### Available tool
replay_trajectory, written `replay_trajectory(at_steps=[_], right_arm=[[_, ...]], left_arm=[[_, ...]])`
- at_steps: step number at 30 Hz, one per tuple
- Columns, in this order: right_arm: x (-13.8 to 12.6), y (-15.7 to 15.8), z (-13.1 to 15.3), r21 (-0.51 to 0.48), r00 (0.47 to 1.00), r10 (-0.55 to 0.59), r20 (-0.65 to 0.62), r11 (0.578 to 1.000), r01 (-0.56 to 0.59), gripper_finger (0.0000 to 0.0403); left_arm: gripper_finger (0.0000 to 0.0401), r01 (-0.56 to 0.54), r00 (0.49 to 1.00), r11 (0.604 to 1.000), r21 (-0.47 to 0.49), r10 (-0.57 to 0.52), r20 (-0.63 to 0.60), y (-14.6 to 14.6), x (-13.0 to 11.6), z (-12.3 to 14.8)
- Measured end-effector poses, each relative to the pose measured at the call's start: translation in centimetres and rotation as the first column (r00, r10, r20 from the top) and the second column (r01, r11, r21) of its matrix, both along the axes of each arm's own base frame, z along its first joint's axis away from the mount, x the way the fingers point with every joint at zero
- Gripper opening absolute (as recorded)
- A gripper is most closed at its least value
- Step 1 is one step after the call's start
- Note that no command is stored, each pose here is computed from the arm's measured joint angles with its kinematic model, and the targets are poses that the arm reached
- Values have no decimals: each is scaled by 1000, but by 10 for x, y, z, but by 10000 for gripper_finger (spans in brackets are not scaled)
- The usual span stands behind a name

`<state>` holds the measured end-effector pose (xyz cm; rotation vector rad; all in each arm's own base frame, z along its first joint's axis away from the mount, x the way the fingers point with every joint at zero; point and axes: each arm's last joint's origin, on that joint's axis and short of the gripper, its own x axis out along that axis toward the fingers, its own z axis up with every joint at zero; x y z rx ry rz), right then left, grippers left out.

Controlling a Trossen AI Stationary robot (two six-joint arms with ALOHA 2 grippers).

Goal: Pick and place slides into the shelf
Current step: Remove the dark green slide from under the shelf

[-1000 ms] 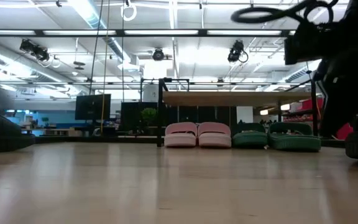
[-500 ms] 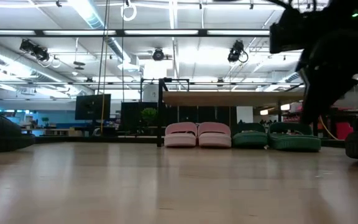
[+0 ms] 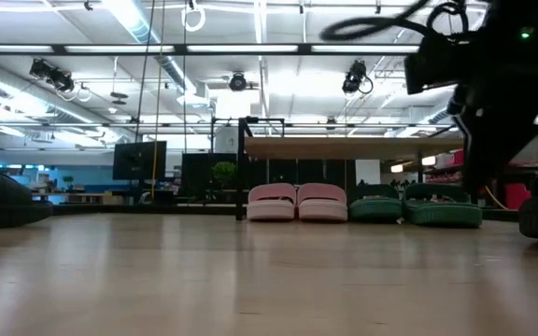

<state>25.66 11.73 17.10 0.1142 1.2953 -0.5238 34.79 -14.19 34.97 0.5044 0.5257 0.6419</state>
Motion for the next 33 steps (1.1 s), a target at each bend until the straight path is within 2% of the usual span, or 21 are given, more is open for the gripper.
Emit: replay_trajectory(at_steps=[5,9,11,19,23,27,33], right_arm=[[-12,-7,1,-100,994,-8,-108,995,-2,104],[-17,-13,4,-238,994,-66,-89,970,43,131],[-19,-17,5,-276,992,-84,-95,959,55,143],[-21,-37,-2,-316,979,-122,-163,946,65,194],[-22,-53,-11,-325,970,-177,-166,939,116,213],[-24,-71,-22,-351,964,-206,-169,926,136,219],[-22,-92,-33,-357,966,-181,-187,928,105,212]], left_arm=[[61,-19,999,1000,11,20,-46,5,-3,-4],[55,-37,997,999,2,37,-61,7,-5,-7],[55,-36,998,999,0,36,-59,7,-5,-7],[66,-35,999,999,-16,34,-20,6,-2,-4],[68,-36,999,999,-26,36,-3,6,-1,-3],[63,-35,999,999,-38,36,19,5,0,-2],[57,-35,999,999,-41,36,26,5,0,-2]])
